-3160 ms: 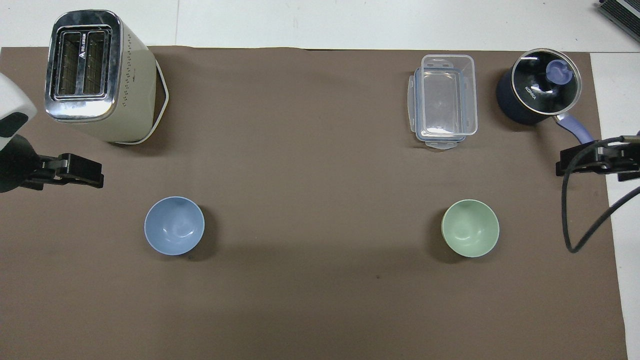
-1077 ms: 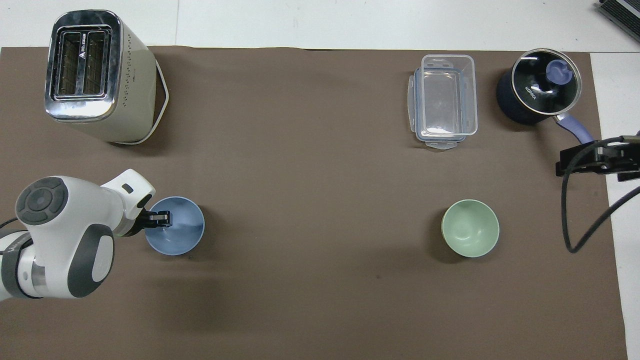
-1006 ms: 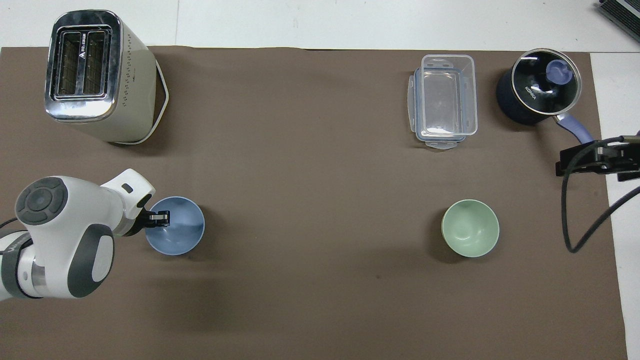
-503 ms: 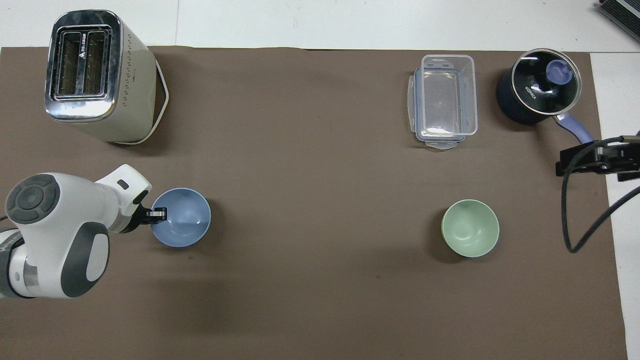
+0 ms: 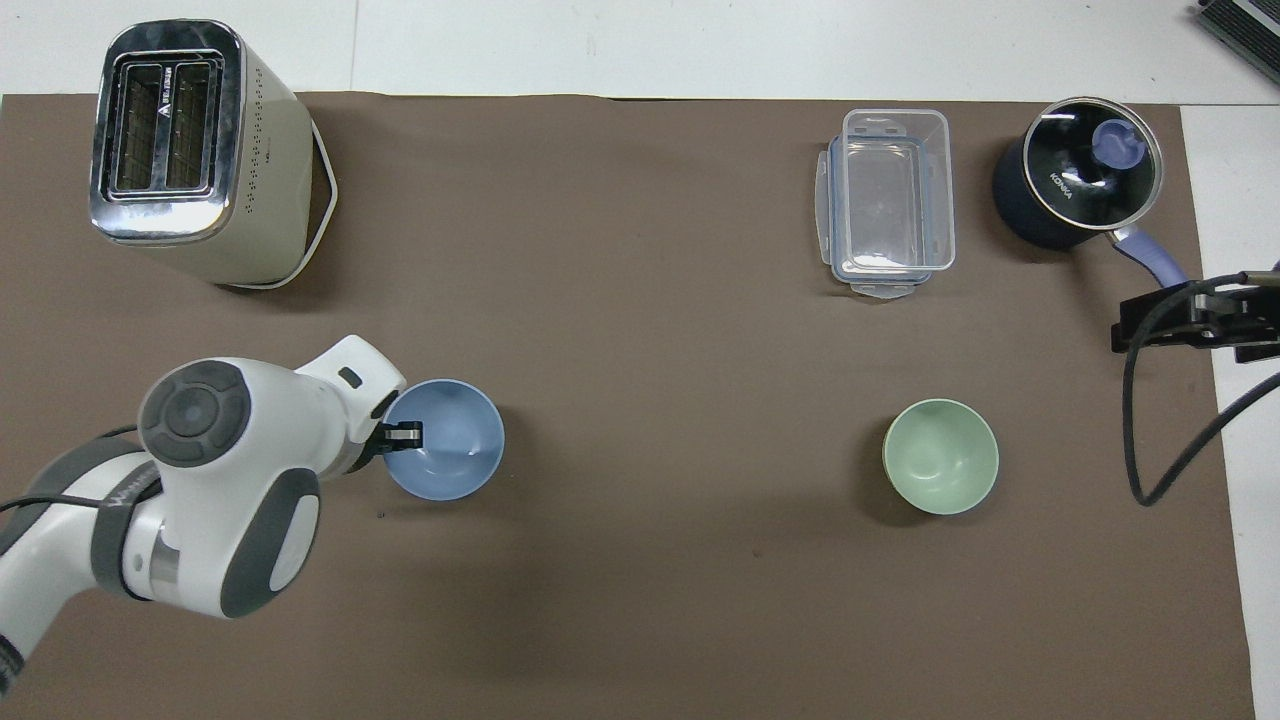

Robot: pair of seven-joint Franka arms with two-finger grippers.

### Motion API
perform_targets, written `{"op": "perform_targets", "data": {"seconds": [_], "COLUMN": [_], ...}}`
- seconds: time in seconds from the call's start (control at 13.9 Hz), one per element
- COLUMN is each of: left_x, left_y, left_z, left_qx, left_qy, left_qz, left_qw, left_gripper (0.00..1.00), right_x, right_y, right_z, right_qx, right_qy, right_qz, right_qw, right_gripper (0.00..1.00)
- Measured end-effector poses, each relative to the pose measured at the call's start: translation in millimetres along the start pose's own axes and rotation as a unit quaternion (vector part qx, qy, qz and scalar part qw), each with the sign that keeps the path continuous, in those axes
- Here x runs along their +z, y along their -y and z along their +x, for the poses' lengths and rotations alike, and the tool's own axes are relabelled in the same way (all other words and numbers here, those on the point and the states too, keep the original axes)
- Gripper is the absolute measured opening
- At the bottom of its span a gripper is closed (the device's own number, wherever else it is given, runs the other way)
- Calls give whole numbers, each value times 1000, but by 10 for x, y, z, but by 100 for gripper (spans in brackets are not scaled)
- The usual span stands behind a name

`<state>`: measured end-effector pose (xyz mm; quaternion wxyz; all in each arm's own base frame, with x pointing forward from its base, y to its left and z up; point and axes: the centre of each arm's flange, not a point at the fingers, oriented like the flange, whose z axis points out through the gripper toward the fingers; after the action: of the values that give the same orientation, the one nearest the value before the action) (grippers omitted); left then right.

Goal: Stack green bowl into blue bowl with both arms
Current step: 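Slide the blue bowl toward the table centre with the left gripper, then release the blue bowl with the left gripper while the right gripper reaches the green bowl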

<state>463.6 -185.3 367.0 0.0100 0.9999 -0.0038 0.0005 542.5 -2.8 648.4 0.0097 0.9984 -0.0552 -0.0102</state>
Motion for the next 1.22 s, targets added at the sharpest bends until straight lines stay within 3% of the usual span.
{"op": "perform_targets", "data": {"seconds": [0.36, 0.65, 0.72, 1.01, 1.22], "left_x": [88, 318, 316, 44, -199], "left_y": [-1008, -1336, -1324, -1200, -822], "left_z": [-430, -573, -556, -247, 101], "left_qx": [-13, -21, -23, -46, -43], "left_qy": [-23, -28, -29, -50, -37], "left_qz": [-18, -26, -27, -41, -27], "left_qw": [999, 999, 999, 997, 998], "left_gripper": [4, 8, 16, 64, 99], "right_x": [3, 21, 20, 66, 312], "right_y": [0, -6, -8, -26, -98], "right_z": [7, 18, 18, 62, 63], "right_qx": [0, 1, 1, 3, 10], "right_qy": [-2, -4, -5, -24, -19], "right_qz": [0, 0, 1, 2, 2], "right_qw": [1000, 1000, 1000, 1000, 1000], "right_gripper": [100, 100, 100, 100, 100]}}
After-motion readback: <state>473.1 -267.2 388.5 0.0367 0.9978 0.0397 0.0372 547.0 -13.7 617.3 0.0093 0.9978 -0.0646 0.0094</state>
